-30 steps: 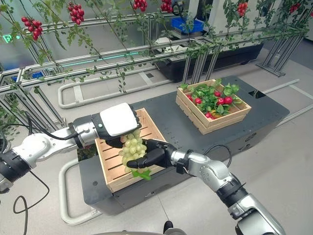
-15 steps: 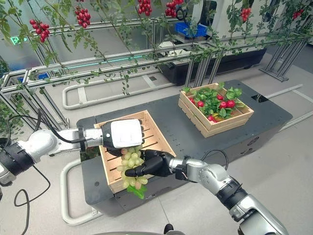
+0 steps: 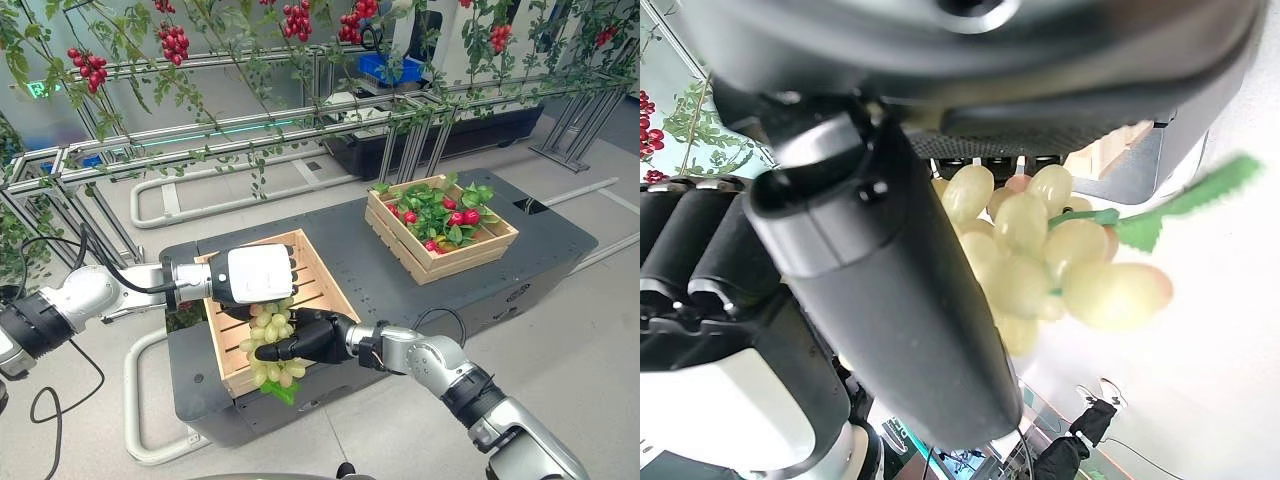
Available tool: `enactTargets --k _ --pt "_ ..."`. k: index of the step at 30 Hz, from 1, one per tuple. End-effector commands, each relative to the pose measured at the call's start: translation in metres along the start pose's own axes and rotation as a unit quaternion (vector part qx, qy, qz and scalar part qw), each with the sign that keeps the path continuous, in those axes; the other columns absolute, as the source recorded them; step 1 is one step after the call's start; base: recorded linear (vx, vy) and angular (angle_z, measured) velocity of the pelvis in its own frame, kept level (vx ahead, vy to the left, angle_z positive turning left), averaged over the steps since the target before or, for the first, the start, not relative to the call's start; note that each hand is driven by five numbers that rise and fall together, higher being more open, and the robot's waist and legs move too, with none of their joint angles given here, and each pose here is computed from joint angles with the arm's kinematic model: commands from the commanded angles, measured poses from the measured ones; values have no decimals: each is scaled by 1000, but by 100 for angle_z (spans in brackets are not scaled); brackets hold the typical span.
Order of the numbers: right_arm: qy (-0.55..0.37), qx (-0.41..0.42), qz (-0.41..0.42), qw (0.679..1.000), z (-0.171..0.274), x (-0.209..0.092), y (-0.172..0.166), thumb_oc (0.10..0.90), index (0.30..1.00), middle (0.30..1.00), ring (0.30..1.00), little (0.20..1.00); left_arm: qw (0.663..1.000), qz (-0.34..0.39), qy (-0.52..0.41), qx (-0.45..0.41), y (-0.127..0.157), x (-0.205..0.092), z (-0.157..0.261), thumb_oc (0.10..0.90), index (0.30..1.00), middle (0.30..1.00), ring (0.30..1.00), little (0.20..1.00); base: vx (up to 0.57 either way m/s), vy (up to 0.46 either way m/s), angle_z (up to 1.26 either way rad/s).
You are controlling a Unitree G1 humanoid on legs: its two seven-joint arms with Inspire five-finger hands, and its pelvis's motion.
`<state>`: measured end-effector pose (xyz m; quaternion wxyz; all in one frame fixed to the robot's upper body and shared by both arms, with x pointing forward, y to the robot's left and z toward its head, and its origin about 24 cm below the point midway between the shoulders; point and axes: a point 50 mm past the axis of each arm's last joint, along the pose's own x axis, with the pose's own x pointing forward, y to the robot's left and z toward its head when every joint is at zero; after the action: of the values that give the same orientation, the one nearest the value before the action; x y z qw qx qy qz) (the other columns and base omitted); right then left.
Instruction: Pick up the fruits from the basket on one side to the basket on the other side
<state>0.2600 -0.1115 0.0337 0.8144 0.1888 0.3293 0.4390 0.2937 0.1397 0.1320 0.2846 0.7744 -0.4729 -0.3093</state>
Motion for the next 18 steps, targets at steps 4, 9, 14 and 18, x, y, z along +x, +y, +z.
enactTargets --k 4,9,14,18 --pt "-120 48 155 979 48 25 53 400 300 300 300 300 986 143 70 47 40 20 -37 400 300 300 300 300 0 0 0" --pt "-128 60 150 979 46 25 50 400 300 300 300 300 985 154 64 51 43 21 -35 400 300 300 300 300 0 0 0" --pt "-136 62 148 978 49 25 51 400 300 300 300 300 986 144 68 51 42 21 -36 400 300 300 300 300 0 0 0" --pt "-143 61 141 978 51 22 47 400 300 300 300 300 987 127 90 48 36 18 -40 682 724 724 724 724 0 0 0"
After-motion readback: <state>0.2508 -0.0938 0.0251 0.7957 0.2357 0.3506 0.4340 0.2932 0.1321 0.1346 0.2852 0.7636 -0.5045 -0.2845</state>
